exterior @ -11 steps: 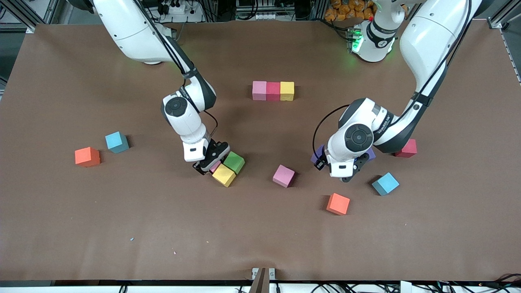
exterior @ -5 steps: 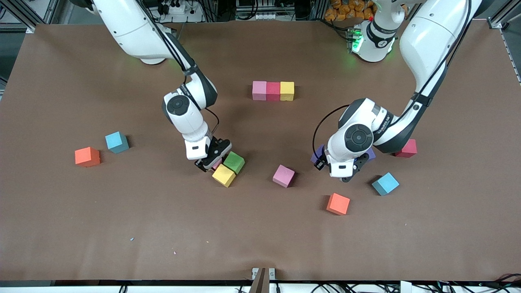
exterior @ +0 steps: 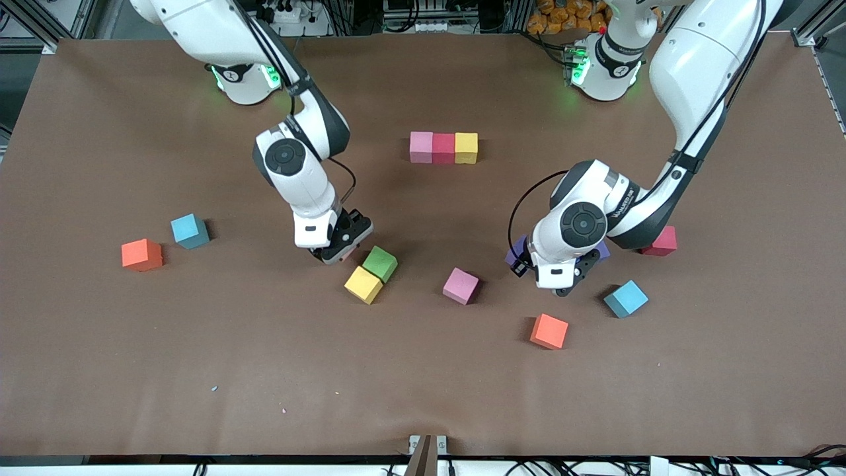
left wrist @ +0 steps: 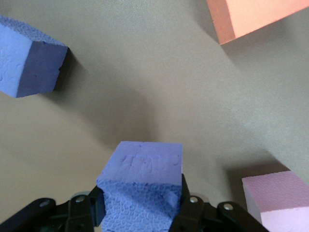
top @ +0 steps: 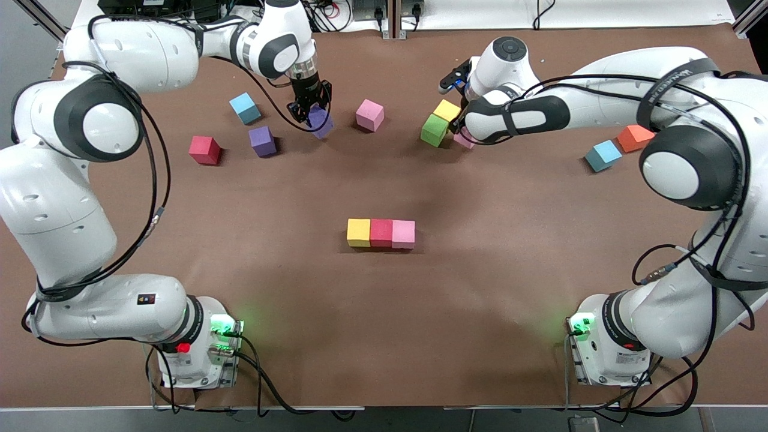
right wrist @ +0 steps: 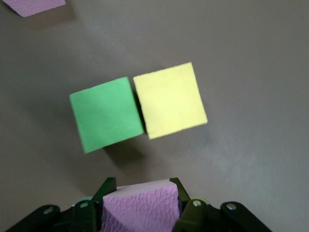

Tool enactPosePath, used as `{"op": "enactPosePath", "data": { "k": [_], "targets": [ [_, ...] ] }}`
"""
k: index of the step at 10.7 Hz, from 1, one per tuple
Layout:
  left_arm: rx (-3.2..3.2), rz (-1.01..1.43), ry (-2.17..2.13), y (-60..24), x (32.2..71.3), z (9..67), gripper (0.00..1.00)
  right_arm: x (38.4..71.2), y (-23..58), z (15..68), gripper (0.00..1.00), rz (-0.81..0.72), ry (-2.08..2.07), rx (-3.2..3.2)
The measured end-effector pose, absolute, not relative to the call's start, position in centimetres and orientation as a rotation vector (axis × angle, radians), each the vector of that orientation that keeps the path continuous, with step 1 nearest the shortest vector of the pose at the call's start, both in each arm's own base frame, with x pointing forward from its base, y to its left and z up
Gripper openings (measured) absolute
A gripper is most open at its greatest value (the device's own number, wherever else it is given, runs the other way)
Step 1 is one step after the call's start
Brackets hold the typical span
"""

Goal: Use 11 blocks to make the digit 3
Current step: 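Grasp the pink cube with the right gripper and lift it, then carry the pink cube to the row and lower it beside the first pink cube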

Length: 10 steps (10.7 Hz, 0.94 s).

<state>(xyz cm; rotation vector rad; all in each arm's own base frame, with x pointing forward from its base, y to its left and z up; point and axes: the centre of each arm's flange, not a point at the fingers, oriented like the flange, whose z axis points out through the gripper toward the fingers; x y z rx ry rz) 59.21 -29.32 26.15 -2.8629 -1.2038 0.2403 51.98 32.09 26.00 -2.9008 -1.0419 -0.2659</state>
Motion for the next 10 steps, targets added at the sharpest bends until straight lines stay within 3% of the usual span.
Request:
{"op": "enactPosePath", "data": {
  "k": [10],
  "targets": [
    [-2.896, 0.231, -1.132, -28.6, 59.6, 26.2, 0.56, 42.4, 38.3, 30.6, 0.52, -0.255, -0.001, -2.968]
  ]
}}
